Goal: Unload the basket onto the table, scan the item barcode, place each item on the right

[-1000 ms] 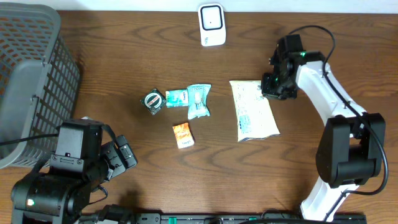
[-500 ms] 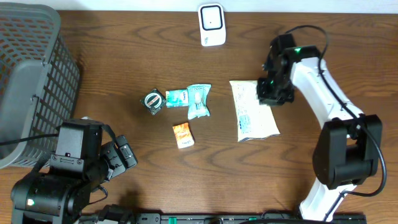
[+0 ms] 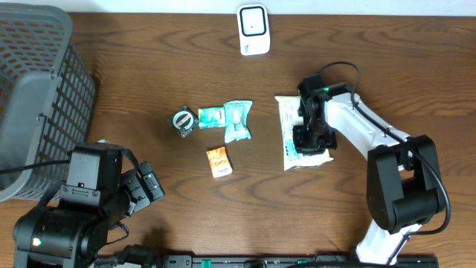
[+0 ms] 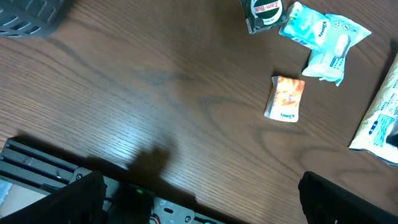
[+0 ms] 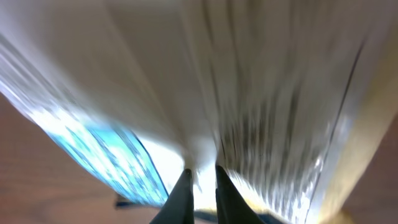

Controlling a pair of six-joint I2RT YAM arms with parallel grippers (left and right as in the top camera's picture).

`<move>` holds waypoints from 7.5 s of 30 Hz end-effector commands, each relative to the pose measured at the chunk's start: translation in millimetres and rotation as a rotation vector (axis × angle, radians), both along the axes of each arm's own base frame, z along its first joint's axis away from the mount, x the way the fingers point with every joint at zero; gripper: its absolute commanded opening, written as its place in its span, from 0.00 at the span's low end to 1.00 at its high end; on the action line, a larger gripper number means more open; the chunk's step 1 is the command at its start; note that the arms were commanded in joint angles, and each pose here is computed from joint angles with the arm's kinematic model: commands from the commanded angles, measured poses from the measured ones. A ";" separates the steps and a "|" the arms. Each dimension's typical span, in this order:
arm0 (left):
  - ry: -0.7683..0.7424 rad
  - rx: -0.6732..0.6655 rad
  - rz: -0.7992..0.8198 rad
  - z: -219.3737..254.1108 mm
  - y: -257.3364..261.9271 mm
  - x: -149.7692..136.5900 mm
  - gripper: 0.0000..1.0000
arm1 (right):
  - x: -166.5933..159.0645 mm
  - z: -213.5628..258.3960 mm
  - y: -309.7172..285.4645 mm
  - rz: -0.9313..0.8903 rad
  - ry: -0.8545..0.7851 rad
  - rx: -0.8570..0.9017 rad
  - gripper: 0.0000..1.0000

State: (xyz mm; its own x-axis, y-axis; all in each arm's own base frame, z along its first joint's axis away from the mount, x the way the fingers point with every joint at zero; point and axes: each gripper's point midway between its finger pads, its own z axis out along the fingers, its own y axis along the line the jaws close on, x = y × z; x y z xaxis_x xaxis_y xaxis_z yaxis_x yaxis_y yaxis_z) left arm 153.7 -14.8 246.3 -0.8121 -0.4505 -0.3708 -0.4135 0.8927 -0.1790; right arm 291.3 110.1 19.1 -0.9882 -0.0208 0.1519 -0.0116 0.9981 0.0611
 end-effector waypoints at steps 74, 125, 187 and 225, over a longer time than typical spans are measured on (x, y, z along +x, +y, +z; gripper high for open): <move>0.002 0.004 0.006 -0.3 1.1 -0.6 0.98 | 98.7 56.2 -8.7 -0.024 -0.356 -0.098 0.31; 0.002 0.004 0.006 -0.3 1.1 -0.6 0.98 | 54.0 40.6 -49.2 -0.106 -0.143 -0.117 0.54; 0.002 0.004 0.006 -0.3 1.1 -0.6 0.98 | 43.0 46.0 4.5 0.019 -0.105 0.084 0.67; 0.002 0.004 0.006 -0.3 1.1 -0.6 0.98 | 153.0 80.8 -10.6 -0.016 -0.564 -0.052 0.54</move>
